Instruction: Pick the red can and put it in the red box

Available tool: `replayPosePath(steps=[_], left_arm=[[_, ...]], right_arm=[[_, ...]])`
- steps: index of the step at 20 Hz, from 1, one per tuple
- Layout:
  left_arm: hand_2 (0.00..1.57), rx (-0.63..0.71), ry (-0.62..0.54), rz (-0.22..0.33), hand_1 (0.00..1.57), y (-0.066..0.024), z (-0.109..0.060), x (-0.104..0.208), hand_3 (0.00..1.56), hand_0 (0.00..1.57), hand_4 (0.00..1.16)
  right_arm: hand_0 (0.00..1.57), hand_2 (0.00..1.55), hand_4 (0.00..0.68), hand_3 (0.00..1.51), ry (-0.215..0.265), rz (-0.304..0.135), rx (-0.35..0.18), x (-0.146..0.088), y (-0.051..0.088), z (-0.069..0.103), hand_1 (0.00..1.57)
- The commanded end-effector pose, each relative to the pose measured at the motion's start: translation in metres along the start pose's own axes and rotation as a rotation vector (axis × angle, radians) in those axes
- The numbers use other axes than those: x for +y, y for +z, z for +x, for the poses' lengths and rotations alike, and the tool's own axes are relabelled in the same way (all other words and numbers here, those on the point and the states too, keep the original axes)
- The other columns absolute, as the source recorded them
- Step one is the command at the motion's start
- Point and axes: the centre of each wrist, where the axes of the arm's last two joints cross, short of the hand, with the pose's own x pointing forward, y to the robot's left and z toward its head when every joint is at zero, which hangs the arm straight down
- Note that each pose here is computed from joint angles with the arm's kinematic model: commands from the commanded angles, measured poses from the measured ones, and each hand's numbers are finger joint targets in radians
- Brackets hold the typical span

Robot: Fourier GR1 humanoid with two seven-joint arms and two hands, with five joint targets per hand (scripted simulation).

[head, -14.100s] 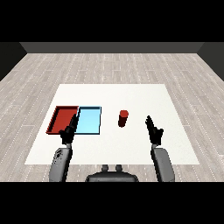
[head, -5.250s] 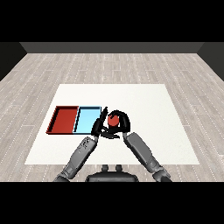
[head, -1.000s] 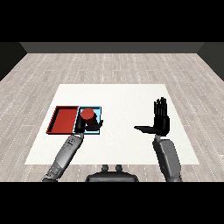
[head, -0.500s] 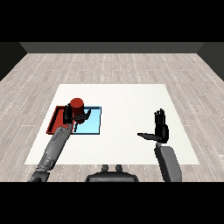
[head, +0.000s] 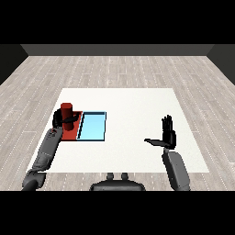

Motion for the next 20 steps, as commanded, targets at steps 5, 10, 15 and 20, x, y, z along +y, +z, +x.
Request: replayPosePath(steps=[5, 10, 15, 20], left_arm=[[1.49, 0.226, -0.143, 0.049, 1.47, 0.0022, -0.075, 0.012, 1.46, 1.47, 1.02], [0.45, 0.384, -0.263, 0.043, 0.33, 0.0149, -0.098, 0.003, 0.33, 0.33, 0.72], [0.76, 0.49, -0.196, 0.032, 0.76, 0.0038, -0.087, 0.003, 0.0, 0.76, 0.67], [0.0, 0.48, -0.307, -0.102, 0.0, 0.0078, -0.098, 0.017, 0.0, 0.0, 0.65]], right_arm=[[0.0, 0.0, 0.0, 0.0, 0.017, 0.017, -0.055, 0.011, 0.003, 0.001, 0.0], [0.0, 0.0, 0.0, 0.0, 0.056, 0.022, -0.085, 0.0, 0.006, 0.008, 0.0], [0.0, 0.0, 0.0, 0.0, 0.041, 0.05, -0.104, -0.001, -0.01, 0.012, 0.0], [0.0, 0.0, 0.0, 0.0, 0.004, 0.053, -0.126, 0.017, 0.006, 0.004, 0.0]])
